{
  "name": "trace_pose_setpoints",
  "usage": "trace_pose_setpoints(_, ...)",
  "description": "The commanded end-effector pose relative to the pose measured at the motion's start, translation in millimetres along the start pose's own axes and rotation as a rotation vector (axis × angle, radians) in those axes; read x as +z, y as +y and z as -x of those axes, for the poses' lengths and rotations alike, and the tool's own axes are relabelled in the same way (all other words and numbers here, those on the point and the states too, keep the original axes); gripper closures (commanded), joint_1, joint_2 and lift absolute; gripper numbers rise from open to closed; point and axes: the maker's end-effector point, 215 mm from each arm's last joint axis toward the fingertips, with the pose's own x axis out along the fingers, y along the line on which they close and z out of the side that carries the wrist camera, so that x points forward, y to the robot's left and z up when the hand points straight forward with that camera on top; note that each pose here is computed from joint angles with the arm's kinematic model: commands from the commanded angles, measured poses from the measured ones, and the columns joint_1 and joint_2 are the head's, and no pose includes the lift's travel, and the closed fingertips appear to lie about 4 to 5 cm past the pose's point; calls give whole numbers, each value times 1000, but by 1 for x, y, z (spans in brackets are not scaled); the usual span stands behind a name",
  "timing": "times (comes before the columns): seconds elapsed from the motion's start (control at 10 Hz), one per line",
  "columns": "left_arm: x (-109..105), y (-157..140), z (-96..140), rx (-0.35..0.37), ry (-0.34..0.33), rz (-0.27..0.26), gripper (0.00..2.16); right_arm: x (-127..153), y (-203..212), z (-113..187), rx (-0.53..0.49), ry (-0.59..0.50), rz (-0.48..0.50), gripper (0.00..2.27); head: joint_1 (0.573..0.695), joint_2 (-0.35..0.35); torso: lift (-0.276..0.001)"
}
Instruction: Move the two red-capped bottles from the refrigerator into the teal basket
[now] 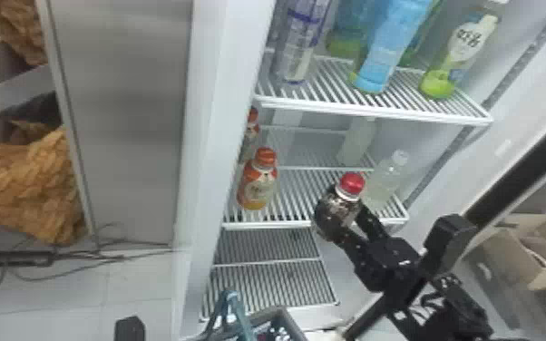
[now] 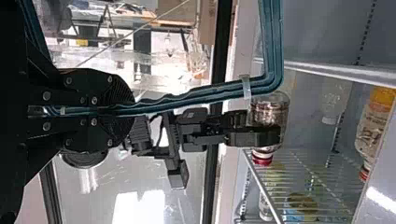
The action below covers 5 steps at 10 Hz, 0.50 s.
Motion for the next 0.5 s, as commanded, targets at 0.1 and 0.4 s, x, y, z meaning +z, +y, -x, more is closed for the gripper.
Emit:
trace_pose_setpoints(0.1, 5, 2, 3, 4, -20, -2, 1087, -4, 22, 16, 50, 75, -2, 693, 695, -350, -228)
trace_pose_setpoints(0.4, 10, 3, 4, 6, -39, -9, 1087, -34, 19, 36, 61, 195, -16, 685, 695, -350, -228)
